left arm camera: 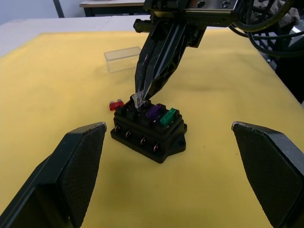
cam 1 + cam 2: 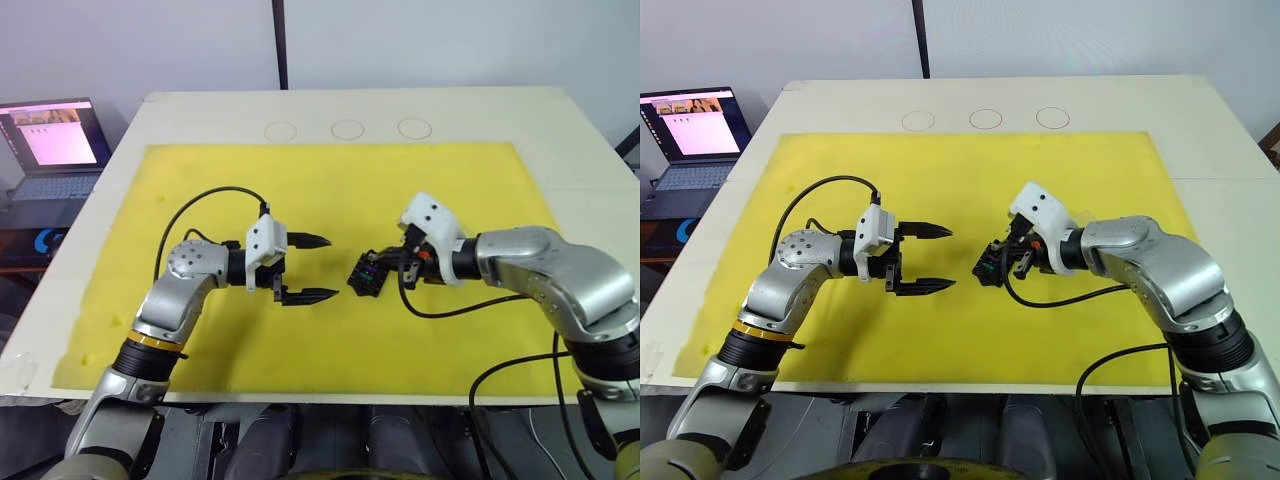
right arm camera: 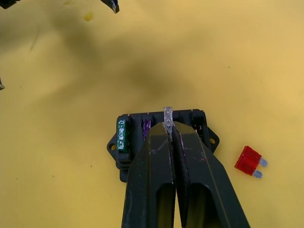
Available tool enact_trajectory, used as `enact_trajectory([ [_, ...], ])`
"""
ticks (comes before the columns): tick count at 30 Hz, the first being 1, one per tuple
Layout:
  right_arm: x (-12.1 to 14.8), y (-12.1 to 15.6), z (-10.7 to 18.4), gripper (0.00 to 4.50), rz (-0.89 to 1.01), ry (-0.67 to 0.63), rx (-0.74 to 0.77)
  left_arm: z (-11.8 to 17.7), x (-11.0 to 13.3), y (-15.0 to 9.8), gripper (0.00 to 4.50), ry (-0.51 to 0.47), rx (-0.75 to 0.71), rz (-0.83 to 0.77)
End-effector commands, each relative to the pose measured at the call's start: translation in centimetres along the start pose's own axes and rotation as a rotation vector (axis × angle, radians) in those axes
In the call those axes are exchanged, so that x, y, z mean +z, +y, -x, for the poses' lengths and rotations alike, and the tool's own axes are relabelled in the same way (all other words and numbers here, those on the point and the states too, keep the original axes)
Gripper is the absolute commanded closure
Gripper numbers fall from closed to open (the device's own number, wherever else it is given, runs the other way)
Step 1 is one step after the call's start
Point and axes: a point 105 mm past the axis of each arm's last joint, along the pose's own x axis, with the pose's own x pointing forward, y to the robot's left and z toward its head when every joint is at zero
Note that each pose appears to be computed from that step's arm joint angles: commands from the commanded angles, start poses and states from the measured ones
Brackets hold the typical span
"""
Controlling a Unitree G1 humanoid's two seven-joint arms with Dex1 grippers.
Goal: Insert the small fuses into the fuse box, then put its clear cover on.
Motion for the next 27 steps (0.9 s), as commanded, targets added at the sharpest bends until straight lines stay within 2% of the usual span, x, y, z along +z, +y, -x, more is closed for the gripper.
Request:
enact_trajectory([
  [1, 0.5, -0.4, 0.3, 4.48, 0.015, -0.02, -0.023, -0.1, 0.6, 0.1, 0.0, -0.01, -0.005, -0.033],
  [27, -0.7, -0.4, -0.7, 4.48, 0.041, 0.028, 0.009, 0.2, 0.4, 0.0, 0.0, 0.001, -0.013, -0.047],
])
